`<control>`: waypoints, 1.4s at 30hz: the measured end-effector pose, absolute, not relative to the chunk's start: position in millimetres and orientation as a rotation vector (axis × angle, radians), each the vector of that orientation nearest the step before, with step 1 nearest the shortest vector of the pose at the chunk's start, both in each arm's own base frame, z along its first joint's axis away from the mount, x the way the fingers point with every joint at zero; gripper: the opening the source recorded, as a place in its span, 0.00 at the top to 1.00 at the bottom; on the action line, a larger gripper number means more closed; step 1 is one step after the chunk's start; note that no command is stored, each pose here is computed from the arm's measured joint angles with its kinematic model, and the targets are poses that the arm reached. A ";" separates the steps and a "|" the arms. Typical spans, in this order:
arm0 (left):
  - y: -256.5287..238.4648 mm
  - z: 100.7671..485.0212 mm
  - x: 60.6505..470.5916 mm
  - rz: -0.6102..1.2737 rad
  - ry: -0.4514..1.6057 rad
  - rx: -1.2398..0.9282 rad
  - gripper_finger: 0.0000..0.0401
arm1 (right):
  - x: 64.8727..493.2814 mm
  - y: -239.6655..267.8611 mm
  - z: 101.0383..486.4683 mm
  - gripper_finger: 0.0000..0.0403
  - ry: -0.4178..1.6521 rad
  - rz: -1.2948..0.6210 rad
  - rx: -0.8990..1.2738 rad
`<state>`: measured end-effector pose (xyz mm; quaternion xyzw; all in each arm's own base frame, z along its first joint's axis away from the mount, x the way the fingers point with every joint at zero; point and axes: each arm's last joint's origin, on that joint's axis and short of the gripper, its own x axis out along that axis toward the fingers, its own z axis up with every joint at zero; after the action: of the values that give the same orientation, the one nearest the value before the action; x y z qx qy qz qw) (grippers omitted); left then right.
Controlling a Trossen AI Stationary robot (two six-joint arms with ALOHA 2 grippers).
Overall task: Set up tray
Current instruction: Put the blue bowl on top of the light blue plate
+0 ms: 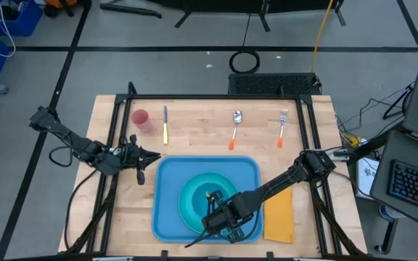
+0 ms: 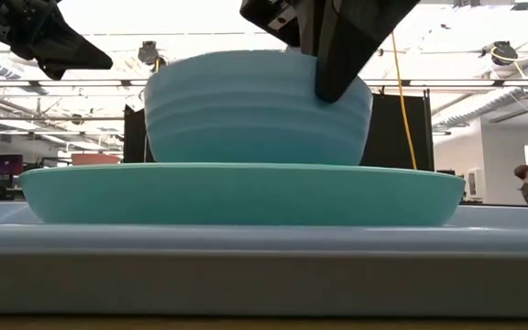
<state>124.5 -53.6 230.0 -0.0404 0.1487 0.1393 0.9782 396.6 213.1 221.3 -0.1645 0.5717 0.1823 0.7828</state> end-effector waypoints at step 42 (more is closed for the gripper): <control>-53.6 230.0 124.5 0.281 0.300 -0.085 0.88 | 398.9 215.0 222.2 0.85 1.209 0.415 -0.329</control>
<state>124.5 -53.6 230.0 -0.0420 0.1487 0.1393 0.9781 398.9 215.0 222.2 -0.1529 0.5615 0.1926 0.7901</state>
